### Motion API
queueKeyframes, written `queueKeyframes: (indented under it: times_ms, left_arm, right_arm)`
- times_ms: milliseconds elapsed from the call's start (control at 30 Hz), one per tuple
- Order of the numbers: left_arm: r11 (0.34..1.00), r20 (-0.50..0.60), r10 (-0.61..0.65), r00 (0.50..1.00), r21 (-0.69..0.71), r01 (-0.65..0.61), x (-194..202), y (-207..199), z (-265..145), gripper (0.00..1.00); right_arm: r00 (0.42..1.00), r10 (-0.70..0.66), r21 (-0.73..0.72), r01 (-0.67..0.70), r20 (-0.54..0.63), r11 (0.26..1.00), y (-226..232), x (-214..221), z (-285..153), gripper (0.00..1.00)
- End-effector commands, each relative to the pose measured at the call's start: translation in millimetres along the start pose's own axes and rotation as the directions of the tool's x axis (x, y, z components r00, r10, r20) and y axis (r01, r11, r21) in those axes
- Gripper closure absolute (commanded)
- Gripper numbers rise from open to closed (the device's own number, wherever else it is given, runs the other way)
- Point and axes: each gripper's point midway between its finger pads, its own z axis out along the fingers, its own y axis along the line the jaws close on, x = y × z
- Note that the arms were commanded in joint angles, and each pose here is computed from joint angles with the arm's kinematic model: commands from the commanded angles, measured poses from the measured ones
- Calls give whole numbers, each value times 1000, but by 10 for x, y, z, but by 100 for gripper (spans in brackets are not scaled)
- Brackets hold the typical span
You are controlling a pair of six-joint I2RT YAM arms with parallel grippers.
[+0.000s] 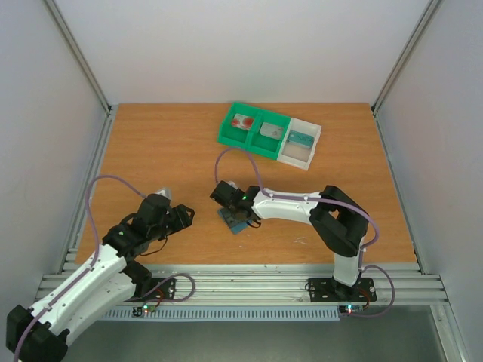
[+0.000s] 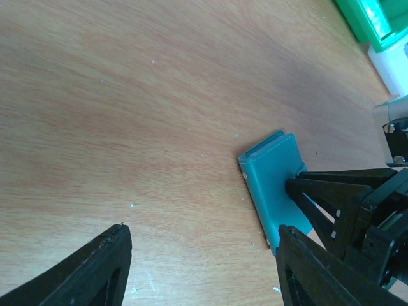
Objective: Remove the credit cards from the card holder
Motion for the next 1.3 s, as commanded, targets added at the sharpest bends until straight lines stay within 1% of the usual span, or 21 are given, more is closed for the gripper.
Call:
queueKeyframes:
  times_ms: [0,133,333,533,667,700,833,933,1033,1167,1267]
  left_arm:
    - [1000,16,-8,1000,0,8,-19,19,17,37]
    - [1000,11,-11,1000,3,11,-18,3,23,37]
    - [1000,-8,-14,1000,9,14,-1,-24,59,37]
    - [999,-49,-16,999,42,18,57,-96,118,37]
    - [991,-88,-11,996,131,23,108,-267,156,38]
    - [986,-102,-10,995,165,27,131,-327,167,38]
    - [941,-145,-17,989,333,65,203,-595,191,37]
    - [906,-172,-39,984,409,108,229,-720,203,37]
    - [884,-173,-49,984,452,123,198,-821,187,37]
    - [872,-172,-54,984,472,130,188,-866,193,37]
    - [860,-186,-69,980,487,153,196,-902,204,38]
  right_arm:
    - [1000,-22,81,22,-6,996,-135,115,20,89]
    - [999,-10,37,9,39,999,-105,95,-80,98]
    - [998,-8,29,7,58,1000,-112,93,-129,99]
    - [997,28,-48,-25,75,999,-34,92,-270,99]
    - [992,77,-121,-64,99,991,36,42,-453,99]
    - [989,116,-149,-101,97,984,67,43,-498,99]
    - [976,187,-236,-157,108,959,148,-1,-690,99]
    - [959,251,-296,-203,131,933,173,-44,-856,99]
    - [942,299,-343,-233,151,910,184,-71,-972,99]
    - [928,339,-405,-253,156,879,238,-106,-1088,99]
    - [919,361,-419,-268,160,868,241,-132,-1109,99]
